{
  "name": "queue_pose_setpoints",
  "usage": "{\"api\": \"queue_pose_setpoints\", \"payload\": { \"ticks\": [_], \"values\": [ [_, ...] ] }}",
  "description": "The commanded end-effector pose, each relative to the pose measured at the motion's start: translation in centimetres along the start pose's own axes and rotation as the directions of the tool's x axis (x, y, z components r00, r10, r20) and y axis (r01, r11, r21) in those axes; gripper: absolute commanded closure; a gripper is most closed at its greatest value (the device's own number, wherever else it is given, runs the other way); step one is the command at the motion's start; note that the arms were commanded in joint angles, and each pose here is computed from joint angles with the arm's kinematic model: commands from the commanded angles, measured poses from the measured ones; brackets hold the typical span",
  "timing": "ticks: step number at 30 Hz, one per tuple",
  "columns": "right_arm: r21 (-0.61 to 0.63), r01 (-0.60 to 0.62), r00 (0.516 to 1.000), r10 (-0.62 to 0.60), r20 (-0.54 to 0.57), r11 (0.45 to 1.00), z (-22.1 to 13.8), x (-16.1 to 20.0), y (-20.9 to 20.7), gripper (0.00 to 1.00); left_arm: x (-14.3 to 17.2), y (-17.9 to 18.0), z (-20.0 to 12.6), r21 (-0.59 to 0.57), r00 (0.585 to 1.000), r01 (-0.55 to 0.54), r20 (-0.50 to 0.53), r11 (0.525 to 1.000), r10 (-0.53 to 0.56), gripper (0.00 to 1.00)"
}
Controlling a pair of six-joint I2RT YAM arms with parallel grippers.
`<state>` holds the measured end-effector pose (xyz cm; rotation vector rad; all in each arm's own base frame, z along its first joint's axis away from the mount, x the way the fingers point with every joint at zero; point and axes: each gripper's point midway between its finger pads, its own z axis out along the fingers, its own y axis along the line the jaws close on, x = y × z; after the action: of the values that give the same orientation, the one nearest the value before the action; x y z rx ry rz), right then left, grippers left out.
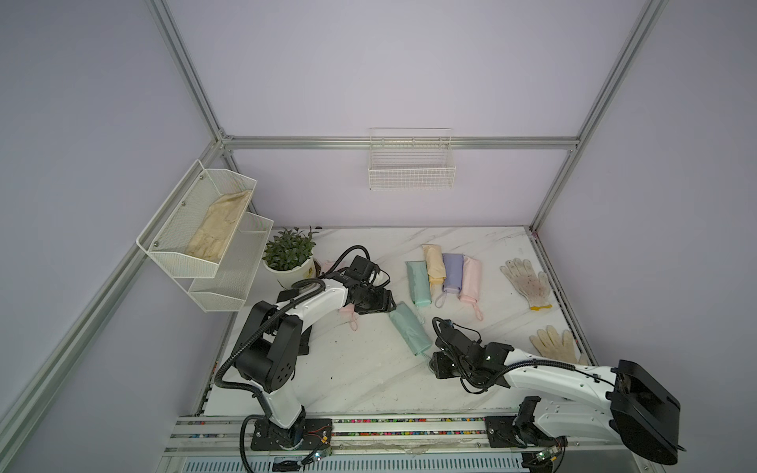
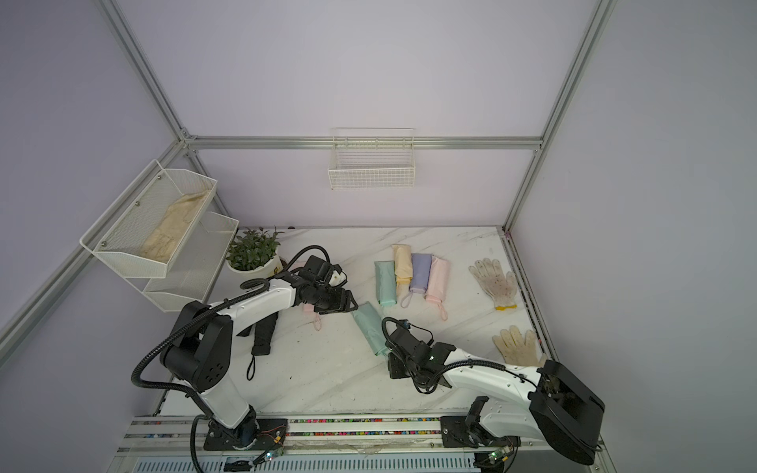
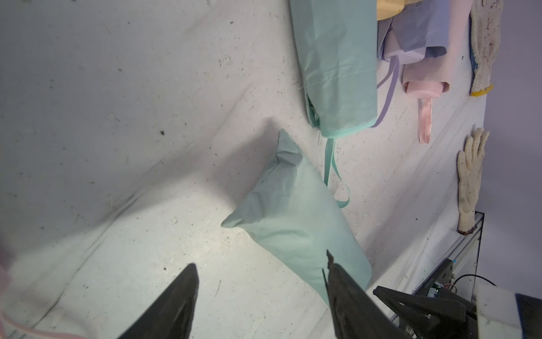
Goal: Take umbrellas out of sleeves
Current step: Take out the umbrella from the umbrella sleeve.
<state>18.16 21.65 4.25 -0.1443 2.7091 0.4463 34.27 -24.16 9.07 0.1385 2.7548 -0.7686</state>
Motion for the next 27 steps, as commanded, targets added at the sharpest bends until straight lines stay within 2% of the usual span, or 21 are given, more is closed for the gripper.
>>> {"api": "queue_pose_setpoints", "payload": {
  "ticks": [1, 6, 12, 16, 20, 25, 27],
  "values": [
    [0.025, -0.009, 0.999, 0.008, 0.038, 1.000, 0.2, -1.1, 0.3, 0.61, -0.7, -0.4, -0.2, 0.020, 0.999, 0.000, 0.047, 1.000, -0.001, 0.30],
    [0.077, 0.005, 1.000, -0.007, 0.023, 0.997, 0.8, -0.9, 0.1, 0.62, -0.8, -0.6, -0.3, 0.026, 0.998, -0.003, 0.058, 1.000, 0.002, 0.30],
    [0.247, 0.082, 0.997, -0.082, -0.013, 0.966, 1.6, 0.0, -0.6, 0.63, -0.9, -0.7, -0.4, 0.033, 0.998, -0.005, 0.059, 0.999, 0.003, 0.30],
    [0.333, 0.109, 0.994, -0.098, -0.050, 0.937, 2.4, 1.0, -1.2, 0.70, -0.9, -0.7, -0.6, 0.032, 0.998, -0.005, 0.063, 0.999, 0.003, 0.30],
    [0.358, 0.107, 0.994, -0.095, -0.050, 0.928, 2.3, 1.4, -1.3, 0.72, -0.7, -0.6, -0.7, 0.032, 0.998, -0.008, 0.066, 0.999, 0.006, 0.30],
    [0.356, 0.094, 0.995, -0.077, -0.063, 0.930, 2.3, 1.9, -1.4, 0.91, -0.5, -0.6, -0.7, 0.037, 0.998, -0.001, 0.062, 0.999, -0.001, 0.30],
    [0.343, 0.071, 0.997, -0.056, -0.055, 0.937, 2.2, 2.0, -1.4, 0.92, -0.4, -0.5, -0.5, 0.040, 0.998, 0.001, 0.062, 0.999, -0.004, 0.30]
  ]
}}
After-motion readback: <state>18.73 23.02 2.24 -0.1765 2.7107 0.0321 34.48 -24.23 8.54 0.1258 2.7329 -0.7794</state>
